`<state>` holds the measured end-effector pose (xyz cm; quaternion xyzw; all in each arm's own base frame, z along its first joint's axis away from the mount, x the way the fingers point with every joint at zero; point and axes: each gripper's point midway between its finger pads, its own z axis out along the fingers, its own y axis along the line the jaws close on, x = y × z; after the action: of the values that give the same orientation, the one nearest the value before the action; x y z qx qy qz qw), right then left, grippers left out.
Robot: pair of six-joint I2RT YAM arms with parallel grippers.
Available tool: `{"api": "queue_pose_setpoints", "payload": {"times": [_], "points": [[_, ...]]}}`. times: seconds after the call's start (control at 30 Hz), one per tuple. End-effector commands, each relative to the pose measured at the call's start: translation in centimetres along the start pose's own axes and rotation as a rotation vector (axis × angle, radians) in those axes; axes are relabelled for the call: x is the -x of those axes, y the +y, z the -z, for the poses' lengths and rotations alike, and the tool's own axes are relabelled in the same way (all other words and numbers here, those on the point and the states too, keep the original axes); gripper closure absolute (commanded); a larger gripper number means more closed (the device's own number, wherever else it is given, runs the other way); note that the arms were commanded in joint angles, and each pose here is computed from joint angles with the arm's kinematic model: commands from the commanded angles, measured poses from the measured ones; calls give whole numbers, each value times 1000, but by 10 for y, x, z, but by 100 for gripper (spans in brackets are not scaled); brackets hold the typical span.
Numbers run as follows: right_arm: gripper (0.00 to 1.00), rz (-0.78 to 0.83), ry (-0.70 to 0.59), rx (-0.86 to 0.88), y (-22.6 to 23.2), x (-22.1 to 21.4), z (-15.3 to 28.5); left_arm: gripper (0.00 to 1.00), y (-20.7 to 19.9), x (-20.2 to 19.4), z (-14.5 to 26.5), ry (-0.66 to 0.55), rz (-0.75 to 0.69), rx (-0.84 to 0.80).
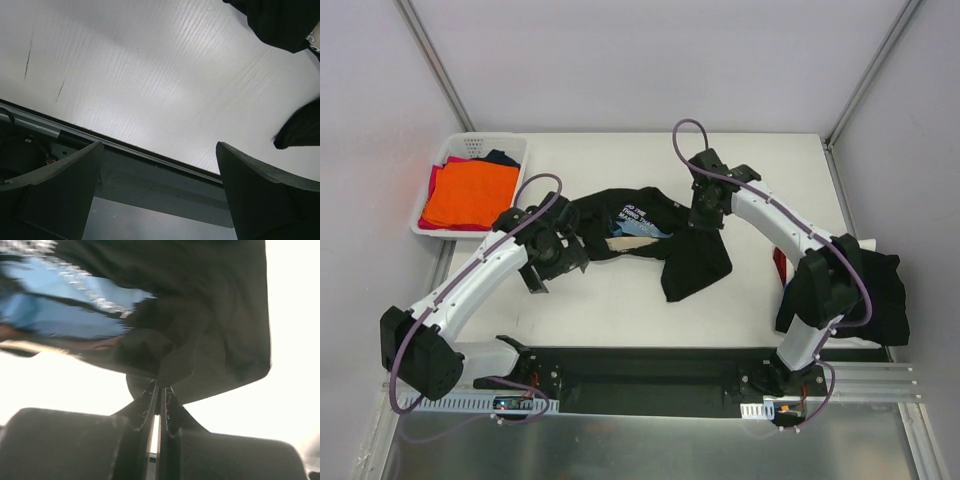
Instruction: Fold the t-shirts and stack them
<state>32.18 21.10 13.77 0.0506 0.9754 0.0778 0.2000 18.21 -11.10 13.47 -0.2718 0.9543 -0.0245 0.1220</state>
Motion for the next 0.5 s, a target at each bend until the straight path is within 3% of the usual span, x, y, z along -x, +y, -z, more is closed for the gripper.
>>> {"api": "queue_pose_setpoints", "payload": {"times": [0.0,0.03,0.07,0.17,0.27,0.47], "points": [[97,9,172,-122,-33,-30,-26,4,-13,4,2,10,-42,-17],[91,11,197,-124,-33,-35,-31,4,-14,4,-1,16,-47,-14],[75,15,230,-133,-34,-43,-39,4,-14,3,-4,27,-59,-8],[48,17,242,-70,-26,-55,-41,4,-17,1,-15,50,-76,11],[36,36,233,-17,-16,-68,-31,4,-26,2,-25,71,-94,8],[28,99,202,-5,-18,-117,8,3,-55,7,-42,120,-125,-5]]}}
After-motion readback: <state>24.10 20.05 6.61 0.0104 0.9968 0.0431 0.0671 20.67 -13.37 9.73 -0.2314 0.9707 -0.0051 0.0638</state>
